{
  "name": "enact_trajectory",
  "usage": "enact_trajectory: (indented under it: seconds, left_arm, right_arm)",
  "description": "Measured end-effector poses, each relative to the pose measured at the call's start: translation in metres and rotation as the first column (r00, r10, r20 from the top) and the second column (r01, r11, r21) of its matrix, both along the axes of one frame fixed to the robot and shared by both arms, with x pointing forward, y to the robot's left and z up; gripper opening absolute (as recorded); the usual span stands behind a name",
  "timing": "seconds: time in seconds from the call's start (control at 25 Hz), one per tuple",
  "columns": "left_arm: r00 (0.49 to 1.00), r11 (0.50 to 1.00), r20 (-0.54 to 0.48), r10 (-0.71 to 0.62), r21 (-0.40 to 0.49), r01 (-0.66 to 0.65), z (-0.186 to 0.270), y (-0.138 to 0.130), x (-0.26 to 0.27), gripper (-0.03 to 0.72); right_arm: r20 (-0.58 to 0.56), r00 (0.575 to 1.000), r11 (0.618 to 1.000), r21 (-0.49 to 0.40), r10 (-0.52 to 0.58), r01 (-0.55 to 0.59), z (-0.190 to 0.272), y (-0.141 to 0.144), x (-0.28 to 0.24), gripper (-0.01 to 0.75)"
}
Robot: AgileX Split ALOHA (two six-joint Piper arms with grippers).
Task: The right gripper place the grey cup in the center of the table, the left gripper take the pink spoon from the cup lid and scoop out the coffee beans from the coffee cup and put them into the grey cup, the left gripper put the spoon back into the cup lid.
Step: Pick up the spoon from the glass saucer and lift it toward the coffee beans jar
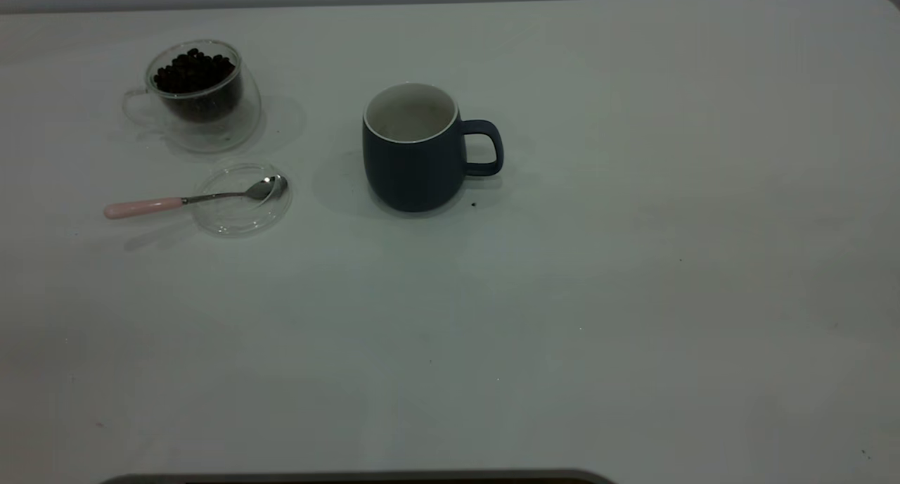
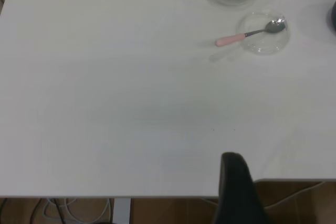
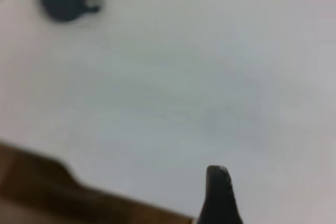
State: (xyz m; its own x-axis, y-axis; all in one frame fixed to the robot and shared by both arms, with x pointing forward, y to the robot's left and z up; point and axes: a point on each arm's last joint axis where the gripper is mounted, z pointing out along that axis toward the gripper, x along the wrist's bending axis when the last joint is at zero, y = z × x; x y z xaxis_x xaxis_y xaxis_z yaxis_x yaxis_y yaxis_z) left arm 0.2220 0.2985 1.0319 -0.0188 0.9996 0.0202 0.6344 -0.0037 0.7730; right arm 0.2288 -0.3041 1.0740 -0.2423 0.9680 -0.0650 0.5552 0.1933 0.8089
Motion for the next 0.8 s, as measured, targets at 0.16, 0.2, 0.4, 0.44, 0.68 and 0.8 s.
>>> enact_trajectory:
  seconds: [0.16, 0.2, 0.4, 0.44, 0.68, 0.8]
  left_arm:
    - [1.0, 1.0, 0.0, 0.0, 0.0, 0.0, 0.0, 0.0, 0.0, 0.513]
    - [1.0, 1.0, 0.0, 0.0, 0.0, 0.0, 0.0, 0.0, 0.0, 0.513]
    - [1.0, 1.0, 0.0, 0.0, 0.0, 0.0, 0.0, 0.0, 0.0, 0.513]
    - [1.0, 1.0, 0.0, 0.0, 0.0, 0.0, 0.0, 0.0, 0.0, 0.513]
    - [1.0, 1.0, 0.0, 0.0, 0.0, 0.0, 0.0, 0.0, 0.0, 0.513]
    - [1.0, 1.0, 0.0, 0.0, 0.0, 0.0, 0.0, 0.0, 0.0, 0.513]
  right_arm:
    - [0.067, 0.994, 0.996, 0.013, -0.086, 0.086, -0.001, -0.003, -0.012, 0.591]
    - [0.071, 0.992, 0.994, 0.021, -0.108, 0.107, -0.001, -0.004, -0.013, 0.591]
    - [0.07, 0.983, 0.986, 0.03, -0.168, 0.166, -0.001, -0.003, -0.013, 0.591]
    - [0.071, 0.982, 0.984, 0.029, -0.176, 0.174, -0.001, -0.003, -0.013, 0.591]
    - [0.075, 0.977, 0.98, 0.008, -0.2, 0.2, -0.001, -0.002, -0.013, 0.591]
    - [0.064, 0.977, 0.979, 0.005, -0.201, 0.201, -0.005, -0.002, -0.012, 0.591]
